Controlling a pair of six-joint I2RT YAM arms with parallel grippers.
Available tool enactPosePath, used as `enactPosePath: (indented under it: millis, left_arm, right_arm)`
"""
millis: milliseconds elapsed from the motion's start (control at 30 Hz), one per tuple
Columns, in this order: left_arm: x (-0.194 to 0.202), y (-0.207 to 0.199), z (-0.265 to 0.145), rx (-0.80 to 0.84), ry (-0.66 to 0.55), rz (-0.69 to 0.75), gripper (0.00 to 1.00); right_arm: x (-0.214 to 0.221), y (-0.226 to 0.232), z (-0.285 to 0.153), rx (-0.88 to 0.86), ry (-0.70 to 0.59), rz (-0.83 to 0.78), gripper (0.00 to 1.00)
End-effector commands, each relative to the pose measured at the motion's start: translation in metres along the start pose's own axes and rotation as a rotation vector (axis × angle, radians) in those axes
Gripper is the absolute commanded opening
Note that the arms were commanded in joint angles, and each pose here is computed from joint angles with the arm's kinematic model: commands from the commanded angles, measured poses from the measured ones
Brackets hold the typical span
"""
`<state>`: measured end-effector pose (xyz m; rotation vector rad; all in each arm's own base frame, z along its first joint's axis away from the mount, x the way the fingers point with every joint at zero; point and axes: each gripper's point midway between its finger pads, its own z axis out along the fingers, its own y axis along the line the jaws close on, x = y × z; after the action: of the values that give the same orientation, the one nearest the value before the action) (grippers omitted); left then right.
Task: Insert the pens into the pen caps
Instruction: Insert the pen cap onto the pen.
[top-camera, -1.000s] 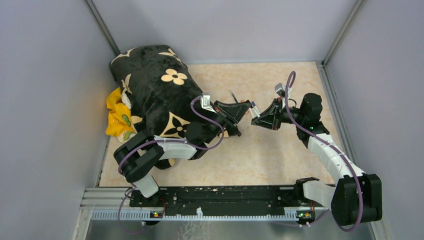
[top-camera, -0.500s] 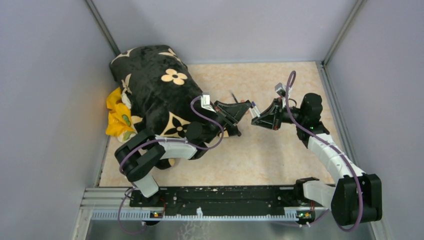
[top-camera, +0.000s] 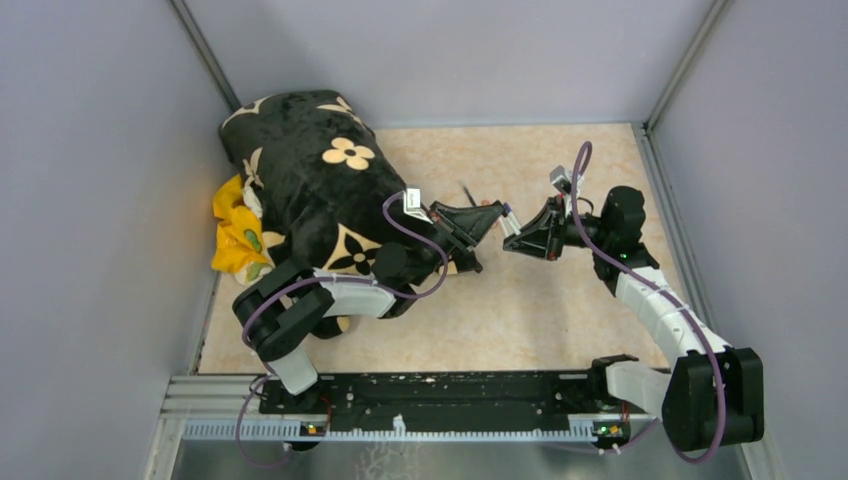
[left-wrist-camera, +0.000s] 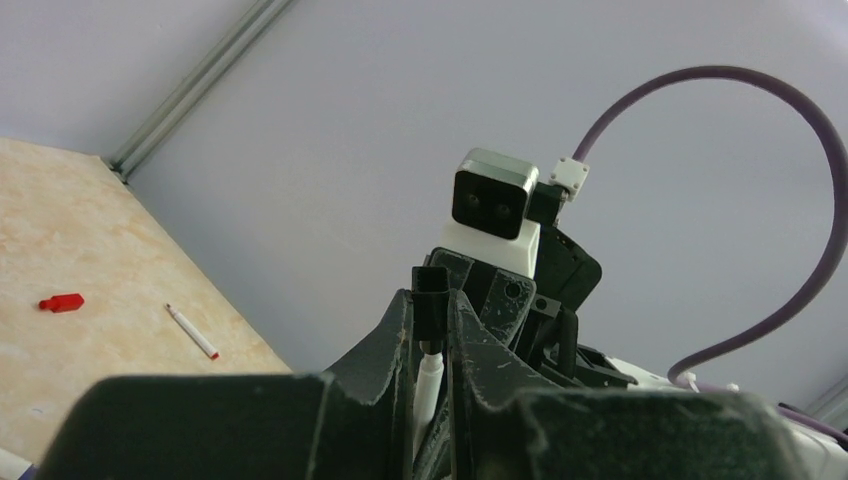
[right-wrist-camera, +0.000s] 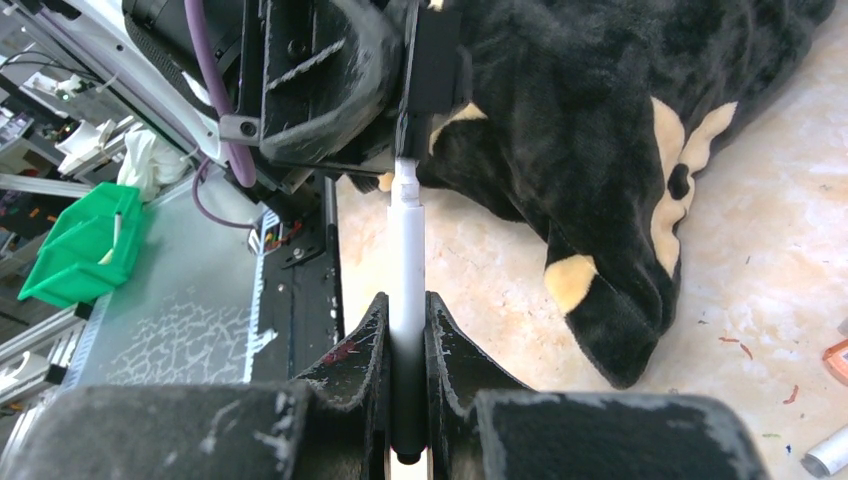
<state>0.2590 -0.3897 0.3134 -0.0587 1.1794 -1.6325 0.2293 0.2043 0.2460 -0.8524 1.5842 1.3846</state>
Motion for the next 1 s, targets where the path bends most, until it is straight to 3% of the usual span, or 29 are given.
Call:
enactPosePath:
  millis: [0,333,700,967]
  left_arm:
    - [-0.029,-0.061,-0.002,0.258,-0.117,-0.028,0.00]
    - [-0.029,-0.063,-0.003,0.266,-0.111,-0.039,0.00]
    - [0.050,-0.053,-0.019,0.266,0.160,-0.012,0.00]
    - [0.090,-0.057,-0.039,0.238,0.255,-0.080,0.00]
  right_arm:
    - [-0.018,0.006,-0.001,0.002,-0.030,-0.099,0.00]
    - [-0.020,0.002,-0.001,0.025,-0.032,-0.098,0.00]
    - [-0.024,0.002,-0.002,0.038,-0.044,-0.098,0.00]
    - [-0.029,-0.003,-0.008,0.070,-0.073,-0.101,0.00]
